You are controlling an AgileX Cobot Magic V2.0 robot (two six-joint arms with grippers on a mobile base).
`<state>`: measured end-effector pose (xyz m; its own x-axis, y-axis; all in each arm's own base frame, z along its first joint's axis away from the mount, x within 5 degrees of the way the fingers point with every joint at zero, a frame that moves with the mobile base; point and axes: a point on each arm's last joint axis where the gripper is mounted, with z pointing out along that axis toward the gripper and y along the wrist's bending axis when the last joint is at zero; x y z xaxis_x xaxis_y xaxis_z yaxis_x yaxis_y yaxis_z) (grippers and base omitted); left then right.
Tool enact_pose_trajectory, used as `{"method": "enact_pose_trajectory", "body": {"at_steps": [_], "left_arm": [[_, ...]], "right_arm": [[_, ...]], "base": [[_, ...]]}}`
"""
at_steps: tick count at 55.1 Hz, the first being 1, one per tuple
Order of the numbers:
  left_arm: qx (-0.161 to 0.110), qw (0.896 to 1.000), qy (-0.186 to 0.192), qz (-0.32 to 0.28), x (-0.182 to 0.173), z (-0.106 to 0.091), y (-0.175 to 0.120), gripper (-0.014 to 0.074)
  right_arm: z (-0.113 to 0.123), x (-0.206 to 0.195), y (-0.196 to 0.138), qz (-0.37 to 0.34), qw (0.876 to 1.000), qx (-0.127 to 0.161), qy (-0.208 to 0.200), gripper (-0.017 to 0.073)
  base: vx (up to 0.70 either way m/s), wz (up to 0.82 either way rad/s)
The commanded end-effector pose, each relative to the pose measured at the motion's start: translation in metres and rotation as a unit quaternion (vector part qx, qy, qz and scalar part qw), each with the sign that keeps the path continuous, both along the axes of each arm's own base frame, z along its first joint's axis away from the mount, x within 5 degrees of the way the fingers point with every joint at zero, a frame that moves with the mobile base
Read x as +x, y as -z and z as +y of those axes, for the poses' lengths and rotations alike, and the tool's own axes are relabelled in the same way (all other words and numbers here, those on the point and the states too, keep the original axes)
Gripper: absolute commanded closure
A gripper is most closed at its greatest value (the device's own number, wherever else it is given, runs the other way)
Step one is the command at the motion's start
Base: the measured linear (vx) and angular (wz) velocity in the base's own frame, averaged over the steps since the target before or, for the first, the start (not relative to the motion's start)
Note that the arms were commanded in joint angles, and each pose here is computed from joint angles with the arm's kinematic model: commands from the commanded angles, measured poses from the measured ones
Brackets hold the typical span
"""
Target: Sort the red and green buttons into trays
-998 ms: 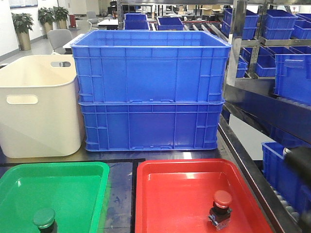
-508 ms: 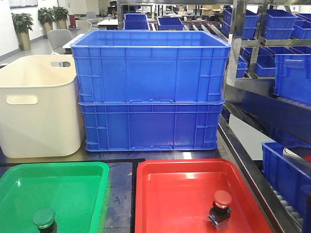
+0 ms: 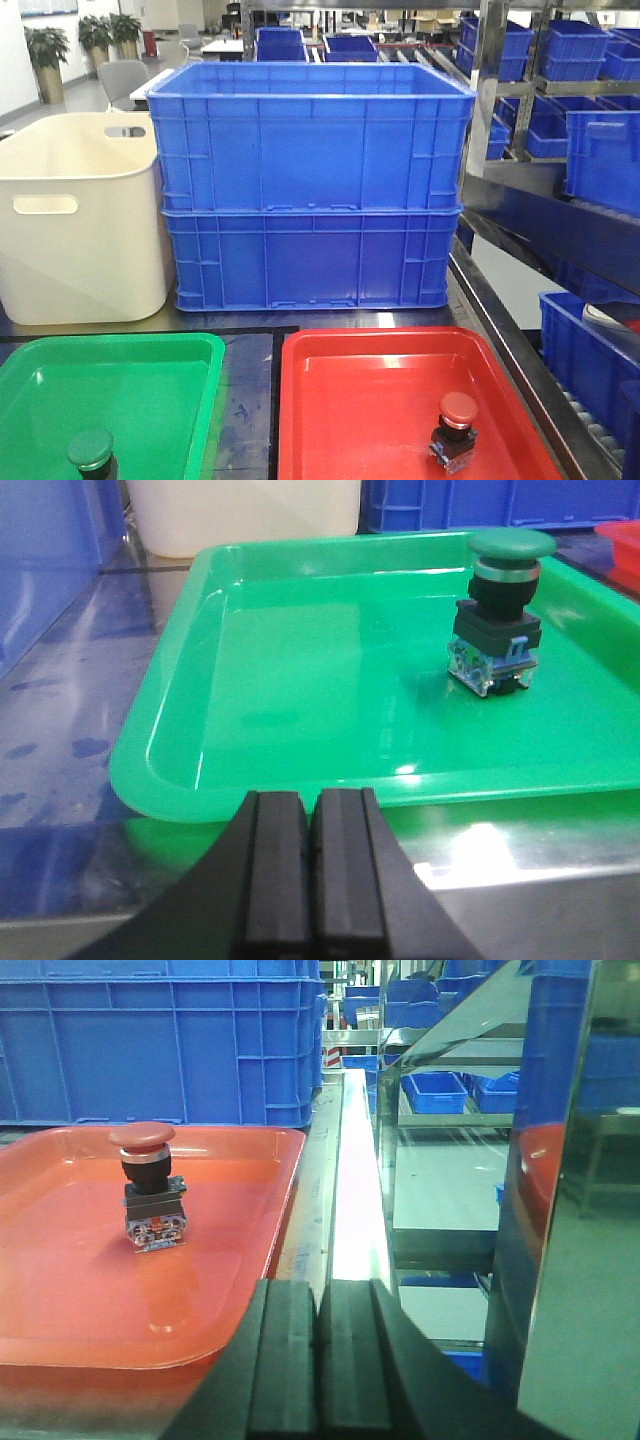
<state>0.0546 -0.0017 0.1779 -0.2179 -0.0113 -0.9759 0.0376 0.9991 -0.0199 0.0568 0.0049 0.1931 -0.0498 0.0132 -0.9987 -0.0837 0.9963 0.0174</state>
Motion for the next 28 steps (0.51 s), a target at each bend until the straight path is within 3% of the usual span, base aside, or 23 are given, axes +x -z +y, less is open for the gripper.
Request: {"method": "enact_pose_trajectory", "body": {"at_steps": [1, 28], "left_arm": [[-0.007, 0.998, 0.003, -0.056, 0.0002, -0.0006, -0.0168, 0.0599], [-0.006, 0.998, 0.003, -0.056, 0.0002, -0.0006, -0.0168, 0.0599]], "right_arm": [[-0.0003, 0.0011, -0.0026, -0.023, 1.0, 0.002, 0.003, 0.0567], [-0.0005, -0.0003, -0.0037, -0.033, 0.999, 0.002, 0.003, 0.0567]], "base": [[0.0, 0.0], [0.0, 0.0]]}}
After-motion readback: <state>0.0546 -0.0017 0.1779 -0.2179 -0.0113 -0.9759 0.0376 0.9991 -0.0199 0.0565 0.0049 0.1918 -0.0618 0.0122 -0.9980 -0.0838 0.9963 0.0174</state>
